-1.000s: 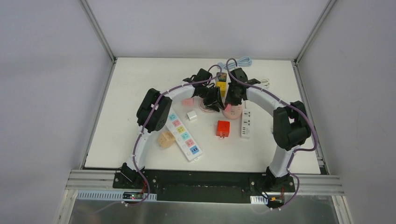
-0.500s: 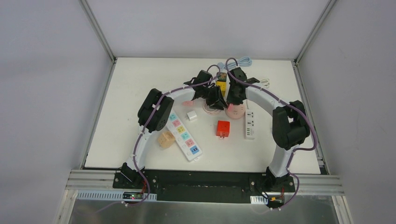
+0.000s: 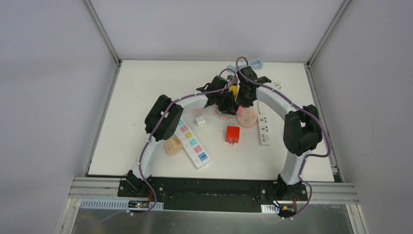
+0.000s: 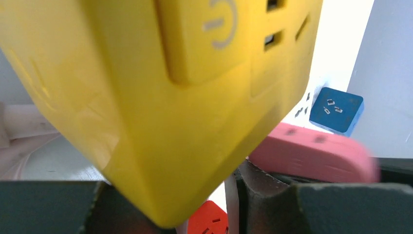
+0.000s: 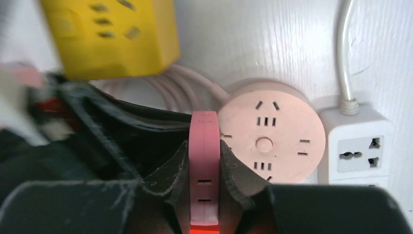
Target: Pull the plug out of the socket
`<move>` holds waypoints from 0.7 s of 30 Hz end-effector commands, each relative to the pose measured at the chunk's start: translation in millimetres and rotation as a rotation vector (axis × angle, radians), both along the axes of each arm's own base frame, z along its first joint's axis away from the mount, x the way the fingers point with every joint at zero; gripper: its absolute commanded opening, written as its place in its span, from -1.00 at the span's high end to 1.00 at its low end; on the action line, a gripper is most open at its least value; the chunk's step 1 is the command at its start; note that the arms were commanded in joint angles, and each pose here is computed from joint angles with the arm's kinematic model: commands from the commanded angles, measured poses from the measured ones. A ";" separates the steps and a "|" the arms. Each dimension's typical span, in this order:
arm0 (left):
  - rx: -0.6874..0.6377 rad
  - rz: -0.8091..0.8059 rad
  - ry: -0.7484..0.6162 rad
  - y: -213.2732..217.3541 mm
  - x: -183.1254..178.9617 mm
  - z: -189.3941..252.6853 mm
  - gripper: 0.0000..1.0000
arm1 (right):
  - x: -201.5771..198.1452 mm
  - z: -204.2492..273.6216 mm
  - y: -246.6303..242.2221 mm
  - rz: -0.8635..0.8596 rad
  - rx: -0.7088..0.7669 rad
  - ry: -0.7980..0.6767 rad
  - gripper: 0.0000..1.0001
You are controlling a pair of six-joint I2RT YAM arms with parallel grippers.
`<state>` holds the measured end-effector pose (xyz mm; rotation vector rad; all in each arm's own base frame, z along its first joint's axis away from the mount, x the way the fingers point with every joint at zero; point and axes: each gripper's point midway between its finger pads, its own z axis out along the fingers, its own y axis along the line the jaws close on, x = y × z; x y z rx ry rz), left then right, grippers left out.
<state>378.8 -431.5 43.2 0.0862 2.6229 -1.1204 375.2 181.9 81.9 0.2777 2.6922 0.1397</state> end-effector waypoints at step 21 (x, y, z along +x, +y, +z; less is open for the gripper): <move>-0.156 -0.050 -0.079 10.2 11.2 88.5 0.27 | 33.4 83.7 -86.4 -0.316 0.152 -0.296 1.00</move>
